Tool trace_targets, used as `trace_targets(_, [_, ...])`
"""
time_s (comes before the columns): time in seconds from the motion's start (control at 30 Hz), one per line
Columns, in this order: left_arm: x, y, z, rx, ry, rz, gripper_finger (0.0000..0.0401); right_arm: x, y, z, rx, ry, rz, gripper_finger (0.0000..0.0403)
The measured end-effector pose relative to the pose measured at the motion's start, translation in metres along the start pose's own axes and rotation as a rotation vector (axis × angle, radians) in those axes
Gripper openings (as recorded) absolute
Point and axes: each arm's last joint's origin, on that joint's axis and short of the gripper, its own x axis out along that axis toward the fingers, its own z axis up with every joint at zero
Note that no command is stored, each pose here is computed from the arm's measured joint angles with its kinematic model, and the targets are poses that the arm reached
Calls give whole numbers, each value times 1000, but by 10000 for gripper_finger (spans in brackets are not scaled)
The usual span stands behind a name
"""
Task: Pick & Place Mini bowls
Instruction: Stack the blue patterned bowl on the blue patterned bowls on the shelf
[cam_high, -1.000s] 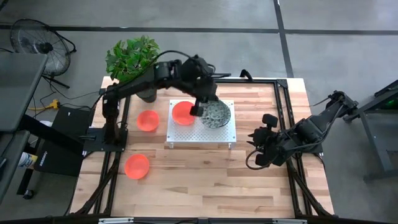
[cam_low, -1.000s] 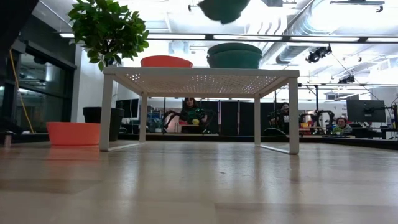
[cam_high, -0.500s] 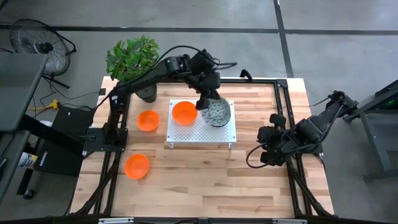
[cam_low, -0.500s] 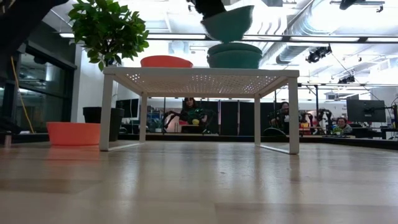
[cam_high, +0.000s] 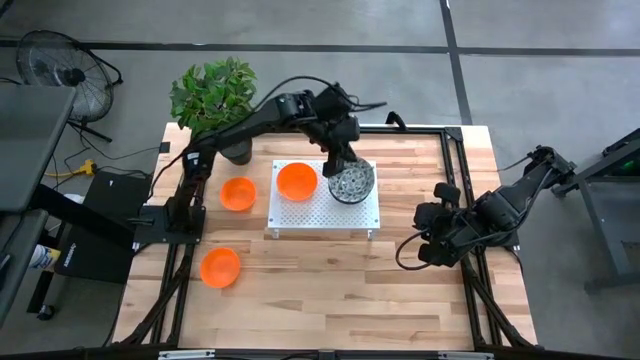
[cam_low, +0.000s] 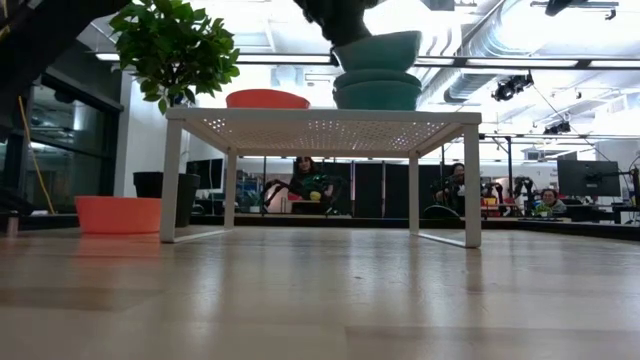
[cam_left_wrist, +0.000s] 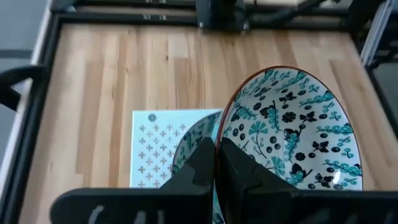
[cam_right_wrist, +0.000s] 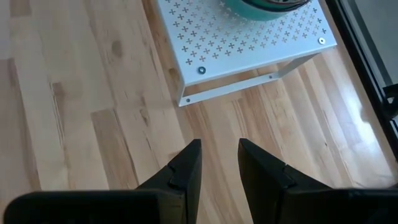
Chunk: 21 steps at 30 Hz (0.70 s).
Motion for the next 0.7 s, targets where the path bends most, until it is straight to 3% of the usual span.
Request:
trace_targets(0.4, [-3,-1,0,-37,1,0,0,0,0,0,5,-4,2,94])
trace_targets(0.7, [-3,0,0,-76,4,26,0,18,5,-11,8,48,-23,94])
